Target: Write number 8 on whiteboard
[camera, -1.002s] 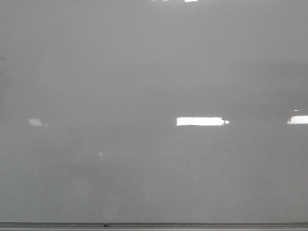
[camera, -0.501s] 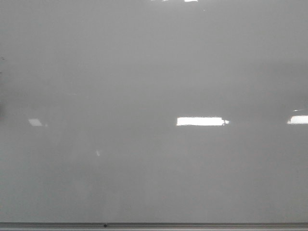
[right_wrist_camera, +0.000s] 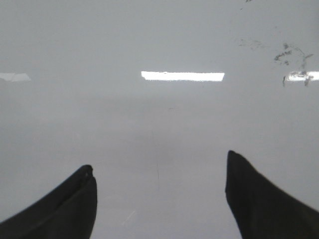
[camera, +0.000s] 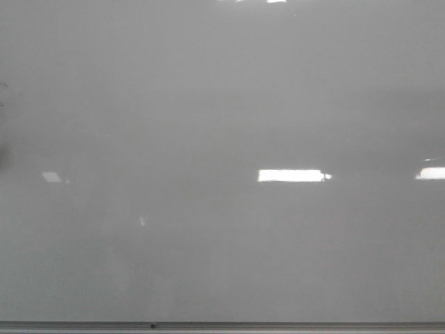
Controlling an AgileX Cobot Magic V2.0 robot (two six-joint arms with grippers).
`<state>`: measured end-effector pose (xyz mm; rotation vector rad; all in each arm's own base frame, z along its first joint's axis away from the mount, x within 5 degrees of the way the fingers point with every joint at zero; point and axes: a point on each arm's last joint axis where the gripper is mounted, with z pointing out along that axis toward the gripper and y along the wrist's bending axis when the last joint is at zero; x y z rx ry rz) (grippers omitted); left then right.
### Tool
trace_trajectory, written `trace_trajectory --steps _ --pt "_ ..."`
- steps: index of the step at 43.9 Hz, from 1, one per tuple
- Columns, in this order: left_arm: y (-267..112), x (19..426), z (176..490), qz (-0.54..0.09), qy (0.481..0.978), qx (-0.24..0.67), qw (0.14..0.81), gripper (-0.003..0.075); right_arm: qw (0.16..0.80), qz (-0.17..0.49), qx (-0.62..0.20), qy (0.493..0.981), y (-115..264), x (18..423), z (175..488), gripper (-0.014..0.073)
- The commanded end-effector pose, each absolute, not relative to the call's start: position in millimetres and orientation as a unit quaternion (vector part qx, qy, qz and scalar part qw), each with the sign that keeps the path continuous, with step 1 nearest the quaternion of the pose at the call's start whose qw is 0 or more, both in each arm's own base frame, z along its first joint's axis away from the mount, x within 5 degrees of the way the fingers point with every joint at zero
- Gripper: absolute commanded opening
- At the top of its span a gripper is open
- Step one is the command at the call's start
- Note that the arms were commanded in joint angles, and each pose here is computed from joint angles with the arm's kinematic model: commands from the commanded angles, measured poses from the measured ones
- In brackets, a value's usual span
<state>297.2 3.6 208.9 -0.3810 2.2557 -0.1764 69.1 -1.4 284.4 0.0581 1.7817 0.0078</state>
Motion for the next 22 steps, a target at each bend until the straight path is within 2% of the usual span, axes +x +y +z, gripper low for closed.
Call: trace_trajectory --steps 1,7,11,16,22 --pt "4.4 300.3 229.2 -0.071 0.879 -0.146 0.448 -0.0016 0.669 -0.004 0.024 0.743 -2.4 70.9 302.8 0.0561" --pt "1.7 288.4 236.2 -0.061 0.899 -0.105 0.421 -0.0019 0.669 -0.004 0.024 0.743 -2.4 70.9 302.8 0.0561" --pt "-1.2 277.2 246.8 -0.055 0.924 -0.065 0.373 -0.0019 0.665 -0.004 0.024 0.747 -2.4 71.3 301.9 0.0561" --pt "-14.9 268.0 264.7 -0.053 0.954 0.053 0.291 -0.0019 0.641 -0.001 0.023 0.768 -2.0 75.7 302.6 0.0561" --pt "-44.6 259.4 286.3 -0.062 0.949 0.211 0.227 -0.0019 0.588 0.016 0.008 0.808 1.4 90.9 308.5 0.0561"
